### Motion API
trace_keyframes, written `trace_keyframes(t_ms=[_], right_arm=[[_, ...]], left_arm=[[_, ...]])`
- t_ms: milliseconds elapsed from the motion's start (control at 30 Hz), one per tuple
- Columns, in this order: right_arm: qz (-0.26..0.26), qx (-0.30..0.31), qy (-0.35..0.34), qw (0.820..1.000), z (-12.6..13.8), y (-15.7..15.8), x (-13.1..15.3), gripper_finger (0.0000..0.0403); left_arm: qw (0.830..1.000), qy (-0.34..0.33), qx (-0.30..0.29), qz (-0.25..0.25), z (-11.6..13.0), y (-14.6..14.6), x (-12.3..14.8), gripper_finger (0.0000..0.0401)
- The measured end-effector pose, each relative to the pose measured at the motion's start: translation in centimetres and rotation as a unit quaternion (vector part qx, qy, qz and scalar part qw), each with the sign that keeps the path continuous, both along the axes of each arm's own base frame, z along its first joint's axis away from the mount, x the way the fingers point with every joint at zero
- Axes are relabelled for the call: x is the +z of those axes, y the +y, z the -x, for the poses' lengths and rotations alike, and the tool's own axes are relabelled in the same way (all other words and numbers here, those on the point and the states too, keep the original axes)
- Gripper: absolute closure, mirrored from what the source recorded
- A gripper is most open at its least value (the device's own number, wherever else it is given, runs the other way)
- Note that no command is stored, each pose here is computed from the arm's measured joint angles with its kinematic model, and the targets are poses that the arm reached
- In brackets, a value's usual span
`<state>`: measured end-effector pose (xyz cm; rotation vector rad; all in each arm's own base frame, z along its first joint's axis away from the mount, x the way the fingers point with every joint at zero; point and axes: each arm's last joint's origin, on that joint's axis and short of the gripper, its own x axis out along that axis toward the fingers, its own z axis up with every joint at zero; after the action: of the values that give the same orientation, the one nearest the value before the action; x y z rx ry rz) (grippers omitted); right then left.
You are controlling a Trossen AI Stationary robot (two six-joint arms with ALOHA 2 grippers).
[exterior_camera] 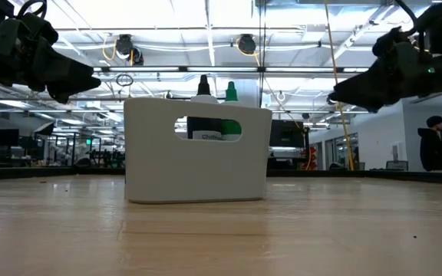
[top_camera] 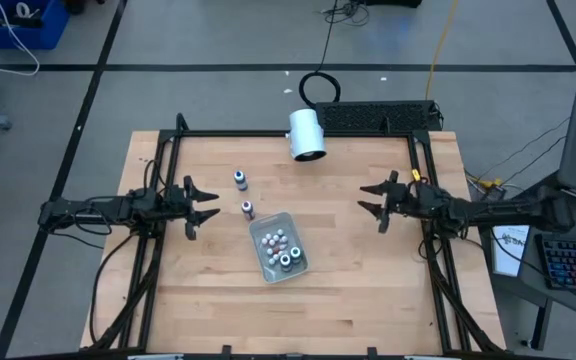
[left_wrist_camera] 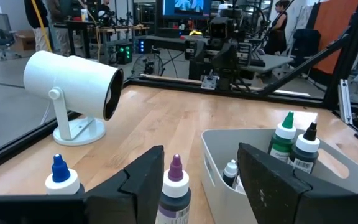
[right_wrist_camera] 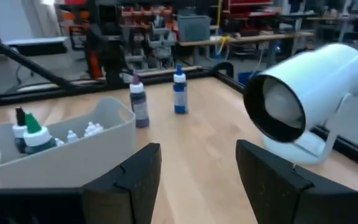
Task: Pick & Place food coloring
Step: Put the large blue food coloring bottle into the gray bin
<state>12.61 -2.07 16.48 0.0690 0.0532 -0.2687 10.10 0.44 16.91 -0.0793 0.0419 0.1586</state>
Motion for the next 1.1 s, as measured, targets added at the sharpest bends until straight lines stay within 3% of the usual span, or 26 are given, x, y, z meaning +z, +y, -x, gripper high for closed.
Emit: trace_keyframes(t_ms=[167,400,633,733,933,1100], right_arm=[[0.015,0.056,-0.006,0.998,0.3,-0.6,0.2,0.0207],[0.03,0.027,-0.023,0.999,0.7,-1.6,0.6,0.0207],[0.034,0.024,-0.036,0.998,0.7,-1.6,0.9,0.0207],[0.033,0.024,-0.033,0.999,0.7,-1.6,0.8,0.0207],[0.033,0.024,-0.033,0.999,0.7,-1.6,0.8,0.0206],[0.033,0.024,-0.033,0.999,0.7,-1.6,0.8,0.0206]], left_arm=[[1.0,-0.028,0.0,0.001,0.0,0.0,0.5,0.0194],[0.998,-0.059,0.0,0.029,0.0,0.0,1.0,0.0194],[0.998,-0.052,0.0,0.03,0.0,0.0,0.9,0.0194],[0.997,-0.048,0.005,0.056,0.0,0.0,0.8,0.0194],[0.982,-0.011,0.134,0.135,0.1,0.9,1.0,0.0194],[0.967,0.064,0.215,0.119,-1.0,1.8,2.8,0.0194]])
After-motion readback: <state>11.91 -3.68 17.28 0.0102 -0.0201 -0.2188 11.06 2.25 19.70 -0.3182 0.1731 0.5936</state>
